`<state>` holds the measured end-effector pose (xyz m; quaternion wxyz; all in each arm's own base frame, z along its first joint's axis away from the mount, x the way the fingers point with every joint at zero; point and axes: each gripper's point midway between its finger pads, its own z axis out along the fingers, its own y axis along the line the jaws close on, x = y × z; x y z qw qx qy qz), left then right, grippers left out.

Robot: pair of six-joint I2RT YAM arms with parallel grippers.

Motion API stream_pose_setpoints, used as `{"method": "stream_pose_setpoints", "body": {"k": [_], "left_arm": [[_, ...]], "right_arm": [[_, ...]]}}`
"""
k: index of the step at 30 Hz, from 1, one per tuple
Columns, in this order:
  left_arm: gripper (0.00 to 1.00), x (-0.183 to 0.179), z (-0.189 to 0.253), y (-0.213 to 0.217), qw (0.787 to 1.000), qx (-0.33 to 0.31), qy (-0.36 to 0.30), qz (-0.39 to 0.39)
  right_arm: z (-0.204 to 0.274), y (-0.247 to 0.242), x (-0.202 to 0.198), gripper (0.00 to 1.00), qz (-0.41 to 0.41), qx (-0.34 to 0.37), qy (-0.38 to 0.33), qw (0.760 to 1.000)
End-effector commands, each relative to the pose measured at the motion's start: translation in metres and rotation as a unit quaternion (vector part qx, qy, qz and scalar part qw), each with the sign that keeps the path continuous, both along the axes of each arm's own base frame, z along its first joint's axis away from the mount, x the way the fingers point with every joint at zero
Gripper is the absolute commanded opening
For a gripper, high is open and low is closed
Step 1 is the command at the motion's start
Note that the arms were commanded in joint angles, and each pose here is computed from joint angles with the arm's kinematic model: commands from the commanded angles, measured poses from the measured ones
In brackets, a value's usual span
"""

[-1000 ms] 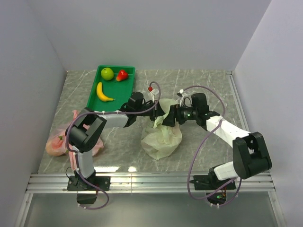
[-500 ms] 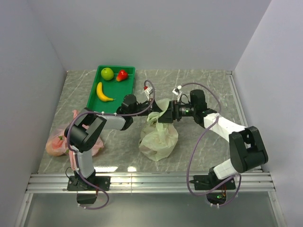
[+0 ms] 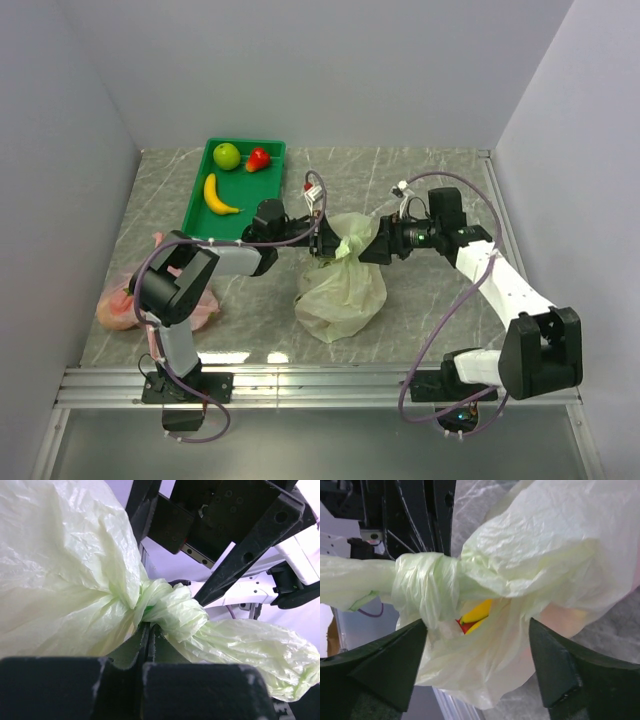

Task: Place the fake fruits into the plastic bag and tie a complex knot

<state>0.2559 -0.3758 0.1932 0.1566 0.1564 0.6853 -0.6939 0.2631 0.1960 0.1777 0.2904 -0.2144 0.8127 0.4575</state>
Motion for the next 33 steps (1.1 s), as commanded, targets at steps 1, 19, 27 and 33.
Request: {"method": "stream_pose_setpoints", "body": {"k": [1,19,27,33], "left_arm": [[0.0,-0.007,0.015,0.002,0.999,-0.01,-0.044,-0.018],[0.01,-0.03,0.032,-0.022,0.991,-0.086,-0.044,-0.093],[0.0,-0.03,0.038,-0.026,0.991,-0.086,-0.047,-0.087],[0.01,-0.022,0.034,-0.026,0.994,-0.073,-0.039,-0.071]], "right_arm": [[0.003,-0.005,-0.004,0.85,-0.004,-0.02,0.002,1.0],[0.025,0.074,0.013,0.81,0.048,0.084,0.036,0.995],[0.045,0.085,0.023,0.8,0.061,0.078,-0.006,0.995],[0.021,0.066,0.014,0.99,0.072,0.011,-0.025,0.997]]}}
